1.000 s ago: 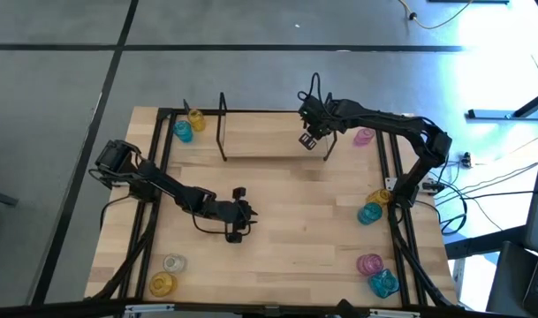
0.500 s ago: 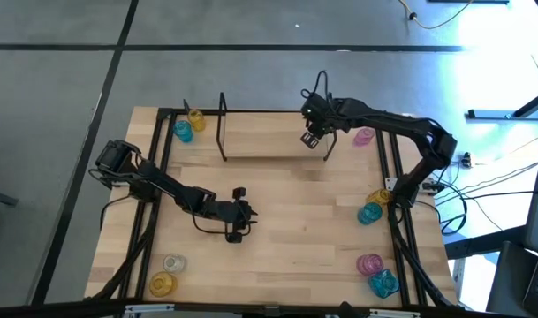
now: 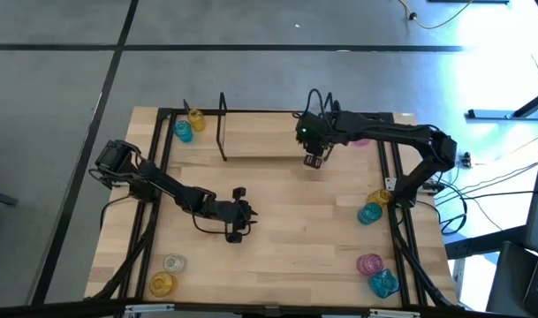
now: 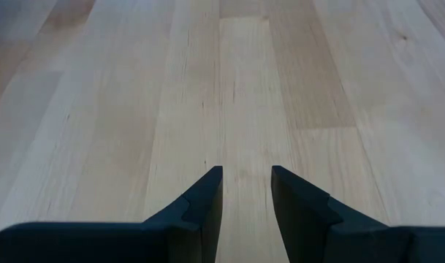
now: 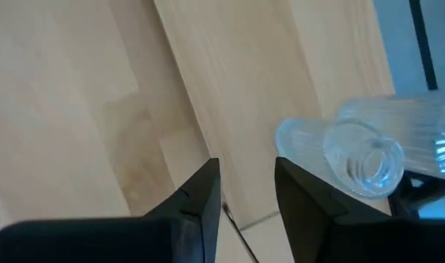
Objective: Sort vases onto shelf
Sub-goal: Put the top transparent vase aligned with the other transparent vase on the shelf
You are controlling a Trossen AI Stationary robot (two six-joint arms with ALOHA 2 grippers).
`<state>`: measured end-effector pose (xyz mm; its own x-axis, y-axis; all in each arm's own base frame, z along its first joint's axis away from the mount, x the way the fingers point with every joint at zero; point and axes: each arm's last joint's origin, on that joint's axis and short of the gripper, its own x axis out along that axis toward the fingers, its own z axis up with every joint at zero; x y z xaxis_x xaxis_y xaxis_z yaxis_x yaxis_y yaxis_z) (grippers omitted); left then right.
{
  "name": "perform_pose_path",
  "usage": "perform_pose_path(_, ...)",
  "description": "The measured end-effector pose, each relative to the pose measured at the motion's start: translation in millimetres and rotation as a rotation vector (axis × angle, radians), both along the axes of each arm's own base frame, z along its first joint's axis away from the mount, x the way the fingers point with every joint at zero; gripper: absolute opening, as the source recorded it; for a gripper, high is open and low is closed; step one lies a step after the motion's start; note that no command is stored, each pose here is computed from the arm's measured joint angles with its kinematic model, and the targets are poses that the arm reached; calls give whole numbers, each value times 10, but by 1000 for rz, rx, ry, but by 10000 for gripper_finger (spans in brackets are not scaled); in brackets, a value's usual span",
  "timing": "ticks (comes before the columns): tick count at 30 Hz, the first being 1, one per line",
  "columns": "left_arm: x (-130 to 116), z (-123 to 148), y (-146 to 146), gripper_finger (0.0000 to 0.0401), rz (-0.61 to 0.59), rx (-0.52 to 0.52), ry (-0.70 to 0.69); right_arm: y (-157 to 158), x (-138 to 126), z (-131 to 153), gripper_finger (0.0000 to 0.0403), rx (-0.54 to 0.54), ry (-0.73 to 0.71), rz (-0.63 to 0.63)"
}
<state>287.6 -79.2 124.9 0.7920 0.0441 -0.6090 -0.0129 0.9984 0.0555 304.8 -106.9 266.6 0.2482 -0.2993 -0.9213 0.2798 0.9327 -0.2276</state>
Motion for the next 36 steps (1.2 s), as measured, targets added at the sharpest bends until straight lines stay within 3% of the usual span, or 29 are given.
perform_pose_path(10, 0, 0, 0, 110, -2, 2, 0, -75, 135, -333, 115, -41, 143, 11)
perform_pose_path(14, 0, 0, 0, 110, -2, 2, 0, -103, 149, -385, 115, -106, 185, -10)
perform_pose_path(26, 0, 0, 0, 110, -2, 2, 0, -195, 171, -366, 115, -168, 154, -27)
perform_pose_path(36, 0, 0, 0, 110, -2, 2, 1, -256, 165, -364, 115, -155, 134, -32)
